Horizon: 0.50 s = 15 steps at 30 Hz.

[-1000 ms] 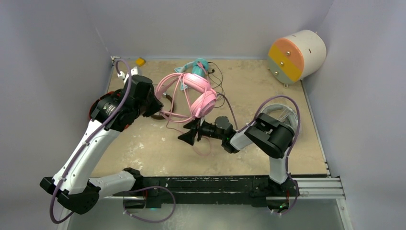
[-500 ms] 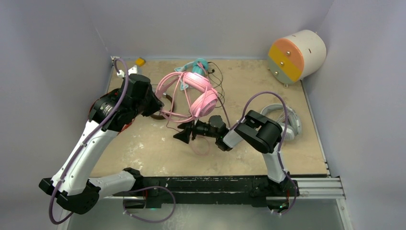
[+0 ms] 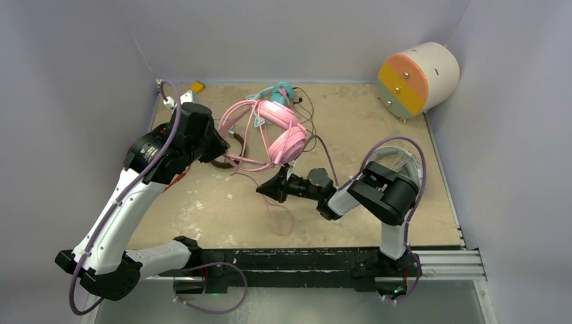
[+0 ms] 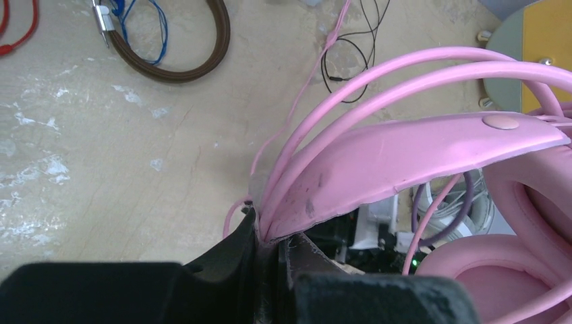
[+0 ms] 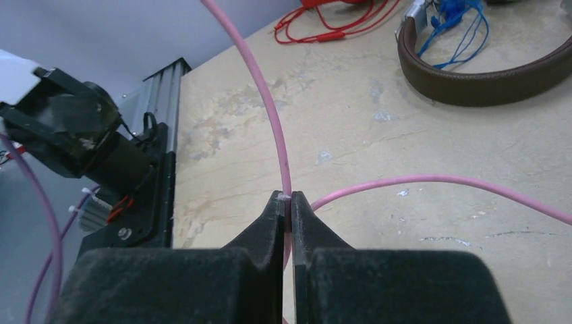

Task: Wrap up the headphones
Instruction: Wrap the headphones cable around the headphones.

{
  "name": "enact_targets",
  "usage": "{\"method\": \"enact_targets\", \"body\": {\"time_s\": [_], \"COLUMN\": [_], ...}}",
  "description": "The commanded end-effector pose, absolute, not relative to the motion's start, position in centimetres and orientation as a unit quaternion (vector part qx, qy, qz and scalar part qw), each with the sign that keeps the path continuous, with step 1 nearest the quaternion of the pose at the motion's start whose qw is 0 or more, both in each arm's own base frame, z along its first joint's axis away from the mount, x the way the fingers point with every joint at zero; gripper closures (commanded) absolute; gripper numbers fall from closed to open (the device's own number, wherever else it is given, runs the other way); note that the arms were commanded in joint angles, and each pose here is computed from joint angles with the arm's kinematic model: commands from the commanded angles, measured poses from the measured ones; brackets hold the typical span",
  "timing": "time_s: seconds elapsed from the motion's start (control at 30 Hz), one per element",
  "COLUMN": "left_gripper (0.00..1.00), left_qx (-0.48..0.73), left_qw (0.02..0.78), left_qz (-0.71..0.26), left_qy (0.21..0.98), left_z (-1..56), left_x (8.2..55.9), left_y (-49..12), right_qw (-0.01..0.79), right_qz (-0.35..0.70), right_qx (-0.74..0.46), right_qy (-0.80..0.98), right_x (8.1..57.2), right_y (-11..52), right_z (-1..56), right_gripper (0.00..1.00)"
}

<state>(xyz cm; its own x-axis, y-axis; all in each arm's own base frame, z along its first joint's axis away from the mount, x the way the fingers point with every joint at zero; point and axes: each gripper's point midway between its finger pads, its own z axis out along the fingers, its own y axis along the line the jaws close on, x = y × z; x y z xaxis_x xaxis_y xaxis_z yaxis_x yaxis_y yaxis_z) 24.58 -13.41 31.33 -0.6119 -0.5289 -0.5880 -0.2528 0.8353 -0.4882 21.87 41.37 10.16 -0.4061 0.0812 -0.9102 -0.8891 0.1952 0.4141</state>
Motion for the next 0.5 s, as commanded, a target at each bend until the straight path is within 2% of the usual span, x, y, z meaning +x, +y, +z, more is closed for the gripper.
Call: {"method": "enact_targets", "body": {"time_s": [0.0,0.2,0.47], "left_gripper": [1.0,1.0,1.0], "left_qx": [-0.242,-0.256,-0.265], "left_qw": [0.454,0.48,0.488], "left_qz": [-0.208,-0.181,-0.163], "left_qy": [0.832,0.819,0.816], "left_z": [36.5,37.5,37.1], "left_x": [26.3,27.5,28.8], "left_y": [-12.7,-11.7,-11.6], "right_qw": [0.49,0.474,0.485], "right_qz": [0.558,0.577,0.544], "right_qx": [-0.311,-0.292,-0.283], "right_qy": [0.593,0.598,0.624], "right_x": [21.1,19.0,18.6], "right_y": [39.9,37.9,35.5], "right_z": [13.6,13.9,13.3], "right_gripper": [1.0,1.0,1.0]}}
